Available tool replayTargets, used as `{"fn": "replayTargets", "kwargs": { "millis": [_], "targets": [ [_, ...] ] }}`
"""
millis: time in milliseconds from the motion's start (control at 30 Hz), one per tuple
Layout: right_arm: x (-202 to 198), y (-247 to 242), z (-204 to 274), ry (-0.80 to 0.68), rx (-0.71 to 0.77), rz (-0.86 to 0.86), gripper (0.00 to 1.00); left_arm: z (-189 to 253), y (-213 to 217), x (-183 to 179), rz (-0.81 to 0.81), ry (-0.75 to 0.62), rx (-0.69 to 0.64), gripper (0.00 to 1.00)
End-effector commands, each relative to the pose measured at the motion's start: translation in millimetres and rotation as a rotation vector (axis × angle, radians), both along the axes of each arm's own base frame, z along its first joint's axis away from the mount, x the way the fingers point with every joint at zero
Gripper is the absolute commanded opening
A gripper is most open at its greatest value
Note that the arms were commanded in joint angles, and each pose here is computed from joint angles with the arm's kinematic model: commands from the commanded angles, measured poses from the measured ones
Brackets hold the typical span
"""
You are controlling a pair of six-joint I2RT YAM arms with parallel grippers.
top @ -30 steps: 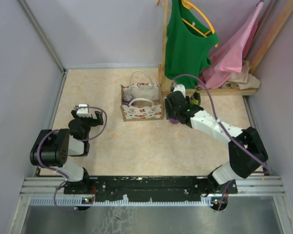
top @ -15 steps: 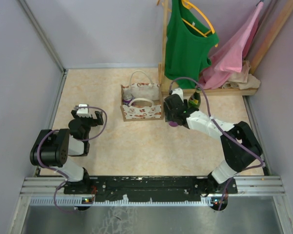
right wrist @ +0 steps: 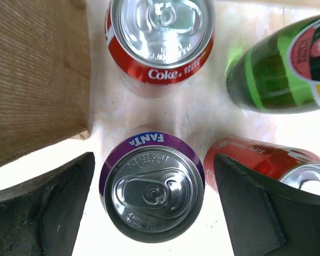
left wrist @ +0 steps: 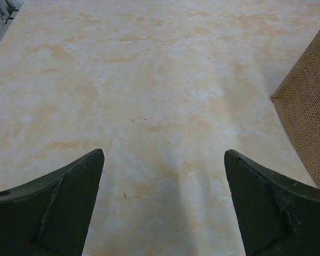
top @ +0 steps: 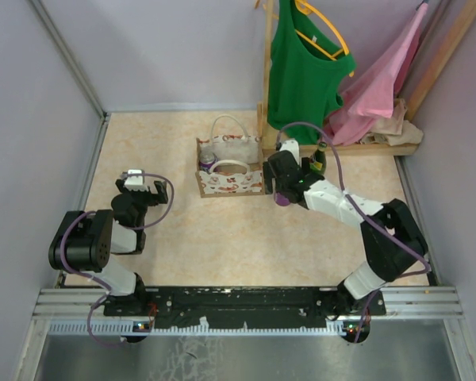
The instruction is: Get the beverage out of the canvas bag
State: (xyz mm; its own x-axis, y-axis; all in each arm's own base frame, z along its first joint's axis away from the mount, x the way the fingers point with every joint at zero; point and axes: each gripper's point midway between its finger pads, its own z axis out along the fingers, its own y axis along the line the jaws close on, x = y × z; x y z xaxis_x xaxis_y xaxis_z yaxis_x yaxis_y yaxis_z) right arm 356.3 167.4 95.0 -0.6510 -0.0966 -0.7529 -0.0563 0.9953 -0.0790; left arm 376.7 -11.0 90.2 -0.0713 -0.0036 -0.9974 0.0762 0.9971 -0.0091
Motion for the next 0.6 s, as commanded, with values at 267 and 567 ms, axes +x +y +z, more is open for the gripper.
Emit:
{"fn": "replayTargets", "kwargs": {
  "millis": [267,567],
  "targets": [
    [45.0,6.6,208.1,-0.469,0.153,-0.033,0.90,4.2,-0.2,3.7,-0.001,-0.017,0.008,1.00],
    [78.2,76.0,241.3,-0.494,0.151,0.119,0.75,4.2,-0.4,3.7,-0.001,-0.017,0.008,1.00]
  ]
}}
